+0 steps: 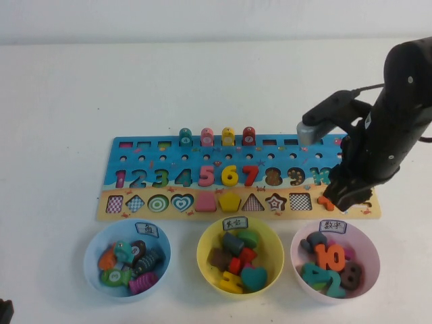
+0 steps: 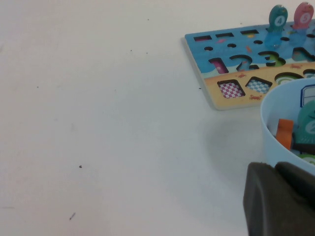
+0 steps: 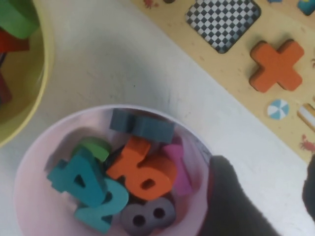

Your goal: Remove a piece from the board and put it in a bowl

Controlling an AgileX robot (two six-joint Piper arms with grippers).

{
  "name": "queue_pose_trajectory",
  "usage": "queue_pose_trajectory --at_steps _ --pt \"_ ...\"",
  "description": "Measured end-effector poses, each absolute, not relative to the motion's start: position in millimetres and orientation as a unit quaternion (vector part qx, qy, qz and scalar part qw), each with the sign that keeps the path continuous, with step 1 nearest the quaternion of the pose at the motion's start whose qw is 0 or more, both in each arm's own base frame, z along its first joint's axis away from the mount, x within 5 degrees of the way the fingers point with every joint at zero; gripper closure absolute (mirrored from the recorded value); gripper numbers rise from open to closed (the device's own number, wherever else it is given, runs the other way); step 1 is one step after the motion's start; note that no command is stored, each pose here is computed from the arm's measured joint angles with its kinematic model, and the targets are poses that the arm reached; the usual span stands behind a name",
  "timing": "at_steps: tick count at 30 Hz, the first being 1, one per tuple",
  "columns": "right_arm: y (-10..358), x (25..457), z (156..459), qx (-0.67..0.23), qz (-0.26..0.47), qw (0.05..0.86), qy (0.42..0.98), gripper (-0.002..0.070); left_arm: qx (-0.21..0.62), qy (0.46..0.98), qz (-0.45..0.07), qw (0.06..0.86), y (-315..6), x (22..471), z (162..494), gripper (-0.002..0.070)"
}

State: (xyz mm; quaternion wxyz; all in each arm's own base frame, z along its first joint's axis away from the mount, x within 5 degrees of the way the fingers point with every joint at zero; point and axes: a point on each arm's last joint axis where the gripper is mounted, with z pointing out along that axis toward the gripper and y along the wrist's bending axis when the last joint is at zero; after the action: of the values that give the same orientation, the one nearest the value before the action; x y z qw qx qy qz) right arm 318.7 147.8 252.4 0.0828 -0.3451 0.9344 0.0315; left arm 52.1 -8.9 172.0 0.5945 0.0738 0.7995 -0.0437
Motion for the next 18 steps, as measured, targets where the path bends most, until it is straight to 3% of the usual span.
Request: queue_pose_trajectory --at_steps 10,18 --pt "154 336 216 -0.371 0.022 0.076 0.925 0.0347 0.074 0.800 -0.044 0.594 -9 52 172 0.0678" --pt "154 344 214 -0.381 0.003 0.107 0.918 0.0334 0.074 0.800 -0.044 0.594 -9 52 172 0.0678"
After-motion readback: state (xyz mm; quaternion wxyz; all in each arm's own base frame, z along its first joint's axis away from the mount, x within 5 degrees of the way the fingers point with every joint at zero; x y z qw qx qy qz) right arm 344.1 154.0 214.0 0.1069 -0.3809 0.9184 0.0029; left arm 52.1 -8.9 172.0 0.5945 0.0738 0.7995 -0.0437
